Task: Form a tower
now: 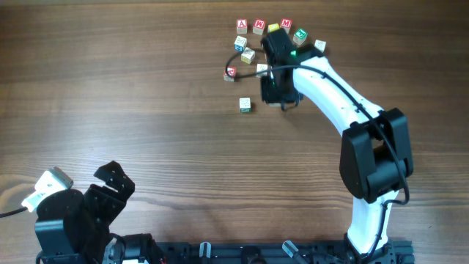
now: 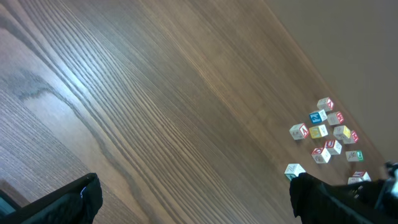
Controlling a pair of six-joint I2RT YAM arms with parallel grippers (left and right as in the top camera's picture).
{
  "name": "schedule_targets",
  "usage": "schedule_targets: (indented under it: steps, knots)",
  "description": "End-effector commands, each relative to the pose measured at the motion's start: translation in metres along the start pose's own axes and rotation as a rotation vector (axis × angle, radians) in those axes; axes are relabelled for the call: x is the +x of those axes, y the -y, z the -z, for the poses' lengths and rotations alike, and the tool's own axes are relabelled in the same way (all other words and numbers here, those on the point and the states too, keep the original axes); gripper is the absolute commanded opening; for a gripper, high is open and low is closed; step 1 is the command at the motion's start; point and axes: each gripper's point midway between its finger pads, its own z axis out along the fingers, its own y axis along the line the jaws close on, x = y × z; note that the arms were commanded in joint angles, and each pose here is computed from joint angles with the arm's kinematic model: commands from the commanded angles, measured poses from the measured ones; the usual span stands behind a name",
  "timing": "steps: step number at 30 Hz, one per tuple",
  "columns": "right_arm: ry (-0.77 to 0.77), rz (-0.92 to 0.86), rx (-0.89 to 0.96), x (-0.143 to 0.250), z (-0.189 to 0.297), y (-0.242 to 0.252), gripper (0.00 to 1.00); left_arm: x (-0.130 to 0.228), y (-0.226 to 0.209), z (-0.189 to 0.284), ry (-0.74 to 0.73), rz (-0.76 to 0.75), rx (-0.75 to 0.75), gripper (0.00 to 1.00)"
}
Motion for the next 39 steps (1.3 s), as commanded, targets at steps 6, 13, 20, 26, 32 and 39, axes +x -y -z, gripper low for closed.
schedule_targets:
  steps: [6, 13, 20, 26, 32, 39]
  knots:
    - [0.037, 0.042, -0.129, 0.000, 0.005, -0.062, 0.18, 0.001, 0.002, 0.001, -0.004, 0.000, 0.013, 1.00]
    - [0.054, 0.059, -0.014, 0.014, -0.023, -0.062, 0.26, 0.001, 0.002, 0.001, -0.004, 0.000, 0.013, 1.00]
    - [0.053, 0.058, -0.020, 0.012, -0.032, -0.063, 0.29, 0.001, 0.002, 0.001, -0.004, 0.000, 0.013, 1.00]
    - [0.069, 0.055, -0.027, 0.007, -0.032, -0.064, 0.33, 0.001, 0.002, 0.001, -0.004, 0.000, 0.013, 1.00]
    - [0.063, 0.054, -0.024, 0.008, -0.036, -0.062, 0.37, 0.001, 0.002, 0.001, -0.004, 0.000, 0.013, 1.00]
    - [0.062, 0.053, -0.024, 0.008, -0.036, -0.062, 0.75, 0.001, 0.002, 0.001, -0.004, 0.000, 0.013, 1.00]
